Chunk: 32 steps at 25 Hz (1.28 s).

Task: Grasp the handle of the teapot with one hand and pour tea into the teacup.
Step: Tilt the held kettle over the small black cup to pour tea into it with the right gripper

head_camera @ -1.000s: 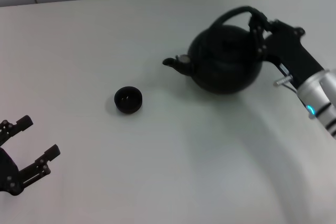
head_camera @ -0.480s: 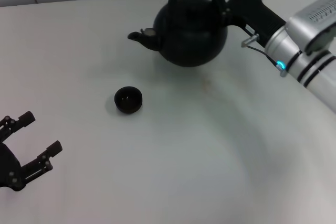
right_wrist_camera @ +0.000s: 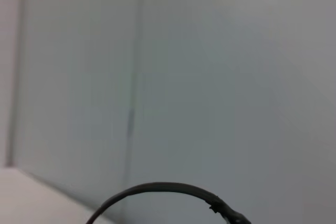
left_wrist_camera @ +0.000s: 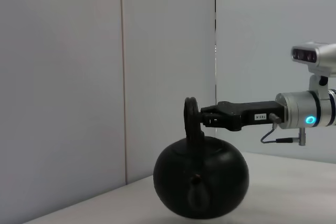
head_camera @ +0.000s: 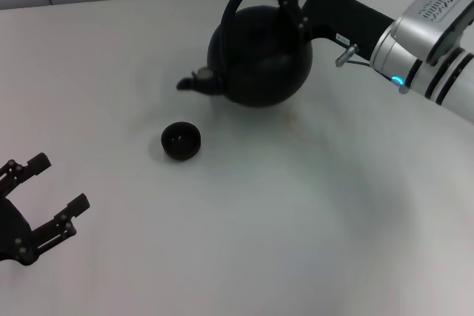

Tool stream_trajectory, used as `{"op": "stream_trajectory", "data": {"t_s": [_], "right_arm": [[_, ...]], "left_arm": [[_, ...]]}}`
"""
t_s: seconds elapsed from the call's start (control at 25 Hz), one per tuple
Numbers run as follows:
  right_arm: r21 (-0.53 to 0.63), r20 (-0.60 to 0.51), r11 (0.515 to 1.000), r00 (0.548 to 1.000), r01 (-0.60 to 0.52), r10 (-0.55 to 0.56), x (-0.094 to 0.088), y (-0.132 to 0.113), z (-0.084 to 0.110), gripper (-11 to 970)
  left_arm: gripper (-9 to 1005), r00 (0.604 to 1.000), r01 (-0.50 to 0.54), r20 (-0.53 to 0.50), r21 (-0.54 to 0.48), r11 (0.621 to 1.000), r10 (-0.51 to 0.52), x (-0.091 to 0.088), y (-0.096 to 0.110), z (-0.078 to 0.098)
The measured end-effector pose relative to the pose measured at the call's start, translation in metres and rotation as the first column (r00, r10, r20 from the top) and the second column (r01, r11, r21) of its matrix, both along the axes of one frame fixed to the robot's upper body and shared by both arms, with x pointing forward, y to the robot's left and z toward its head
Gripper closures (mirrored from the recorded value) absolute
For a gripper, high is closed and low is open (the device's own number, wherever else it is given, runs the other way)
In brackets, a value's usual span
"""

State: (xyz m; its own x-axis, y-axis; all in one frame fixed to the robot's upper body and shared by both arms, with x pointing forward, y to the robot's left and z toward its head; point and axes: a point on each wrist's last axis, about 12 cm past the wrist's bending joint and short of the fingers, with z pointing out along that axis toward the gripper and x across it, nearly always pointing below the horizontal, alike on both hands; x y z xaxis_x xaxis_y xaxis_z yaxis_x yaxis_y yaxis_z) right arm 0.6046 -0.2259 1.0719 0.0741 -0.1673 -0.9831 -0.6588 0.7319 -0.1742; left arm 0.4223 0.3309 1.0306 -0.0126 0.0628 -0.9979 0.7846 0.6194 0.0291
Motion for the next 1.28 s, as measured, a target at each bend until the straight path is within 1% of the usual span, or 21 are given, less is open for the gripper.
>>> {"op": "stream_trajectory", "data": {"t_s": [0.08, 0.12, 0.2, 0.52, 0.84, 0.96, 1.08, 1.28], "right_arm": [[-0.035, 0.003, 0.998, 0.999, -0.047, 0.047, 0.001, 0.003, 0.002, 871], [-0.035, 0.003, 0.998, 0.999, -0.047, 0.047, 0.001, 0.003, 0.002, 871], [-0.071, 0.008, 0.994, 0.996, -0.086, 0.087, 0.002, 0.006, 0.004, 872], [-0.096, 0.034, 0.991, 0.995, -0.091, 0.095, 0.005, 0.008, 0.007, 872], [-0.174, 0.106, 0.981, 0.989, -0.082, 0.102, 0.010, 0.005, 0.012, 872], [-0.207, 0.128, 0.974, 0.985, -0.089, 0.118, 0.011, 0.006, 0.014, 872], [-0.256, 0.138, 0.959, 0.977, -0.121, 0.160, 0.012, 0.007, 0.015, 872], [-0.287, 0.148, 0.948, 0.972, -0.136, 0.184, 0.013, 0.009, 0.017, 873]], "left_arm": [[184, 1.000, 0.000, 0.000, 0.000, 1.000, 0.000, 0.000, 0.000, 0.000], [184, 1.000, 0.000, 0.000, 0.000, 1.000, 0.000, 0.000, 0.000, 0.000], [184, 1.000, 0.000, 0.000, 0.000, 1.000, 0.000, 0.000, 0.000, 0.000], [184, 1.000, -0.001, 0.009, -0.005, 1.000, 0.001, -0.001, -0.003, -0.002], [184, 1.000, -0.010, 0.015, -0.007, 1.000, 0.010, 0.000, -0.002, -0.001], [184, 1.000, -0.009, 0.017, -0.007, 1.000, 0.009, 0.001, -0.002, -0.001], [184, 1.000, -0.009, 0.017, -0.007, 1.000, 0.009, 0.001, -0.003, -0.001], [184, 1.000, -0.013, 0.021, -0.017, 1.000, 0.013, 0.002, -0.004, 0.000]]}}
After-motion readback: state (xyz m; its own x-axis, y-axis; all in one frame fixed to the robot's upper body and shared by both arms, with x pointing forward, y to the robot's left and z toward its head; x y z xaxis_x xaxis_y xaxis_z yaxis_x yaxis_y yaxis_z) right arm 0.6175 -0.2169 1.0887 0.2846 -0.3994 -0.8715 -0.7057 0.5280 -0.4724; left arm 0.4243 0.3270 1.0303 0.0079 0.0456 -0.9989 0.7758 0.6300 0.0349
